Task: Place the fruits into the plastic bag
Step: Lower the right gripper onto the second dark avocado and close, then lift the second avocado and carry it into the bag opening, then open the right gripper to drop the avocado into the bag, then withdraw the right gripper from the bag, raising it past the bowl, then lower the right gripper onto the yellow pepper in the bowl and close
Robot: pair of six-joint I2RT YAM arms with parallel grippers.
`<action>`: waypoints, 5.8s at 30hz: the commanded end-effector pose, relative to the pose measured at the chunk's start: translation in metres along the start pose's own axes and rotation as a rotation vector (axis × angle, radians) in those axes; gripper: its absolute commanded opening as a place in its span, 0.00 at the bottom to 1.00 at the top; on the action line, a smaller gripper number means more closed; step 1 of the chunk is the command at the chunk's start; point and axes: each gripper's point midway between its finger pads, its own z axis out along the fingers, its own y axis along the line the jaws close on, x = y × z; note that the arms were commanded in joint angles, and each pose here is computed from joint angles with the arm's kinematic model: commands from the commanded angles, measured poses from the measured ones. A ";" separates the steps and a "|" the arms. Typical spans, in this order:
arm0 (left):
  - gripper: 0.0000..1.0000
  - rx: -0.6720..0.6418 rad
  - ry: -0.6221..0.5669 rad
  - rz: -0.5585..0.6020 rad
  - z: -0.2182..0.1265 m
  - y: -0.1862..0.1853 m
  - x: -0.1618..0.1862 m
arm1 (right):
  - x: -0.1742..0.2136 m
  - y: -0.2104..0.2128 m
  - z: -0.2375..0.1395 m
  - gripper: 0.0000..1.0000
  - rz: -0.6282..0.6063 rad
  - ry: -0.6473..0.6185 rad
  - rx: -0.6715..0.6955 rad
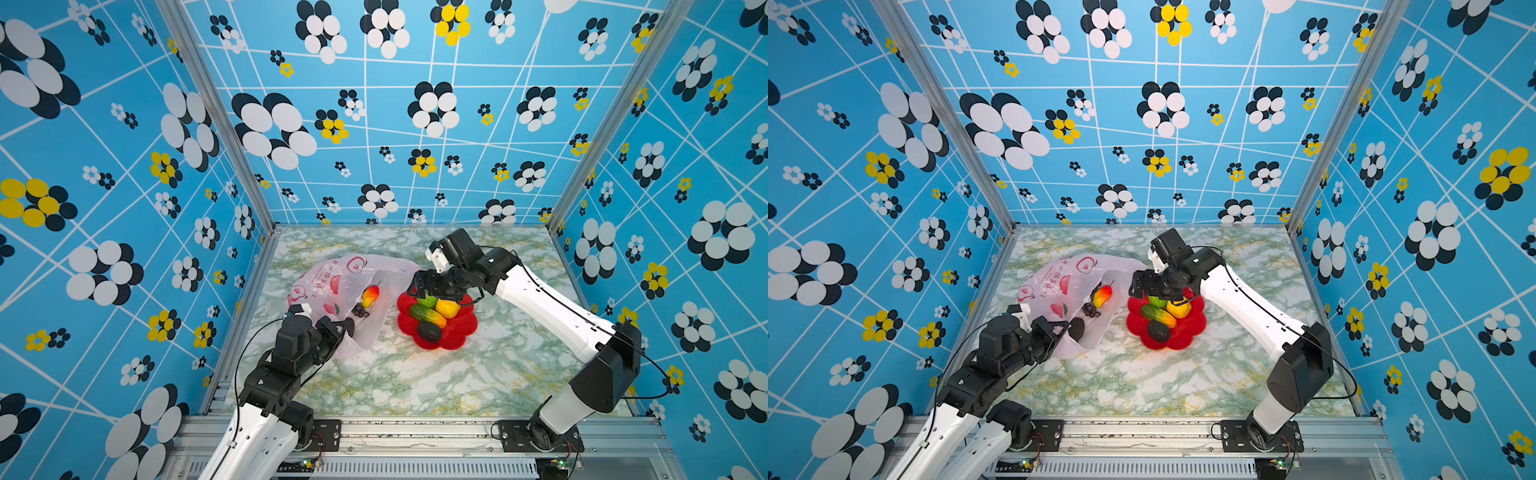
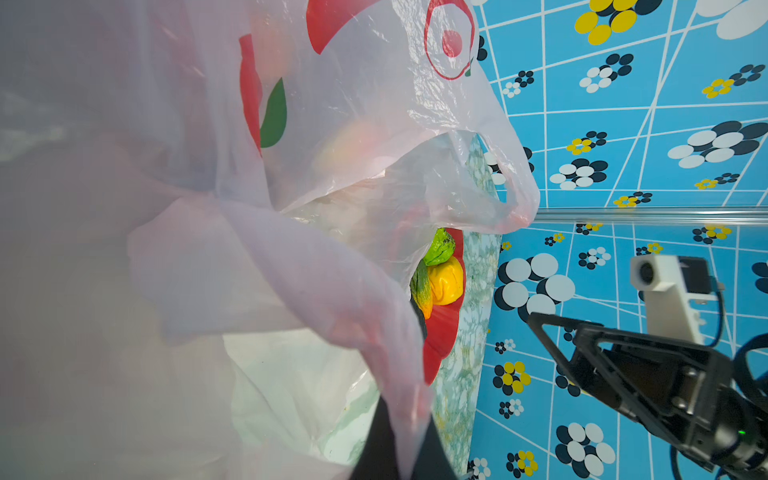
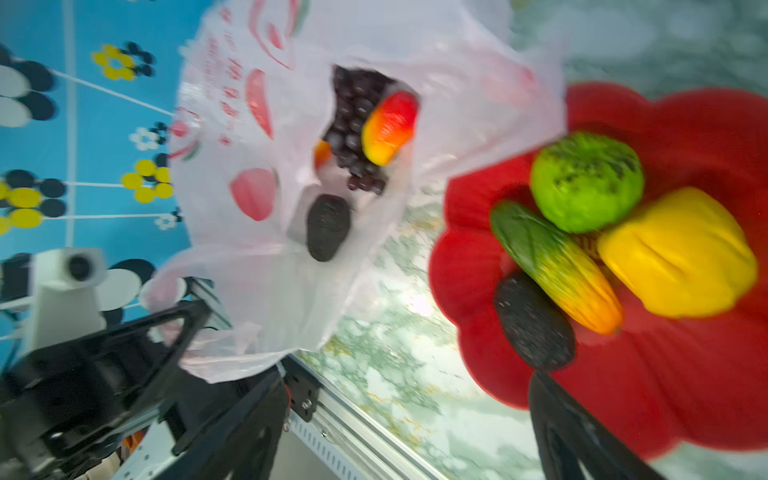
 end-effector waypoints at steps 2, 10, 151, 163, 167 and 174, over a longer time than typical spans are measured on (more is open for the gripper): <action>0.00 0.017 -0.008 -0.007 0.005 0.000 -0.002 | 0.054 -0.058 0.017 0.94 0.021 0.204 0.209; 0.00 0.021 0.010 -0.004 0.008 -0.003 0.000 | 0.073 -0.072 0.052 0.99 0.115 0.276 0.222; 0.00 0.013 -0.029 0.017 -0.009 0.002 -0.002 | -0.075 -0.039 -0.026 0.84 -0.059 -0.102 0.233; 0.00 0.005 -0.017 0.023 -0.006 -0.002 -0.002 | -0.047 -0.117 0.021 0.87 0.123 0.072 0.282; 0.00 0.005 -0.019 0.024 -0.009 0.000 -0.001 | -0.040 -0.123 0.039 0.87 0.138 0.105 0.274; 0.00 0.001 -0.026 0.021 -0.015 0.005 0.000 | -0.027 -0.131 0.062 0.86 0.176 0.160 0.268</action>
